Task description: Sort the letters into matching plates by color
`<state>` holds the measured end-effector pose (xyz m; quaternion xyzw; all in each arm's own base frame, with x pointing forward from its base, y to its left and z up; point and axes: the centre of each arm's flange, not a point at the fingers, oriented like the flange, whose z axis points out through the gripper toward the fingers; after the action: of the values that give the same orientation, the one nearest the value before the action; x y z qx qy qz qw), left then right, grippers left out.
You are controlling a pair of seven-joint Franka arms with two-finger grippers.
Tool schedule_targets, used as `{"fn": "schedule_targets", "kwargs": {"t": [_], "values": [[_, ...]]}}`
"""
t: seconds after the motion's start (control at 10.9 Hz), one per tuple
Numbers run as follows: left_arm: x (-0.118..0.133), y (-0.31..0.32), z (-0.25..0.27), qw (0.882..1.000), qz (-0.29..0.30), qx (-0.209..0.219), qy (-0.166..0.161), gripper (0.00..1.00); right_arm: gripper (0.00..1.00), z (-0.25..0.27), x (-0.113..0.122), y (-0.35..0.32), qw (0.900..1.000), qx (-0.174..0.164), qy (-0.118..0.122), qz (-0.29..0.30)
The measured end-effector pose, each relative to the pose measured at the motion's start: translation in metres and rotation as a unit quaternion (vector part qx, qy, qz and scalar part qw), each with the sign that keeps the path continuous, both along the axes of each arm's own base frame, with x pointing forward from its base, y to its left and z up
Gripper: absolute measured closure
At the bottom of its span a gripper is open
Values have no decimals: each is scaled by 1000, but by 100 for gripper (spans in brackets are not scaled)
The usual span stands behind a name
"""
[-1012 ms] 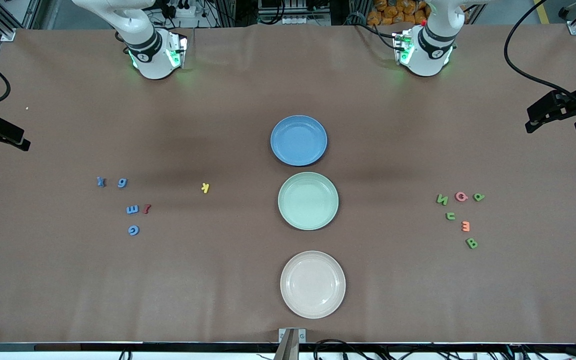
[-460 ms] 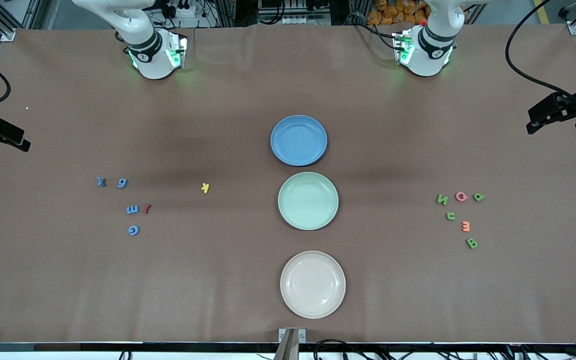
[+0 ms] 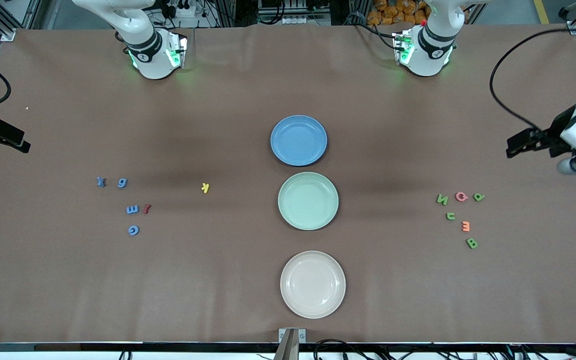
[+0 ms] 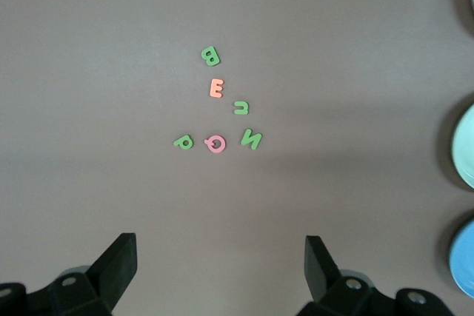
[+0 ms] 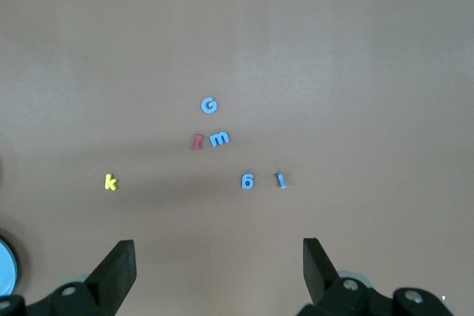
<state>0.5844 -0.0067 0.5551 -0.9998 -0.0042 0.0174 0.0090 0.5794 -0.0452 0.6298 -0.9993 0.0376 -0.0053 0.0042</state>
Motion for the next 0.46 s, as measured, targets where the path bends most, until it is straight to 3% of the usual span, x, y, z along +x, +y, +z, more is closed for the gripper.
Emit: {"fn": "schedule_targets", "kwargs": {"t": [0.46], "values": [[7, 3, -128, 1000, -1, -4, -23, 0, 0, -52, 16, 5, 1000, 0, 0, 5]]}}
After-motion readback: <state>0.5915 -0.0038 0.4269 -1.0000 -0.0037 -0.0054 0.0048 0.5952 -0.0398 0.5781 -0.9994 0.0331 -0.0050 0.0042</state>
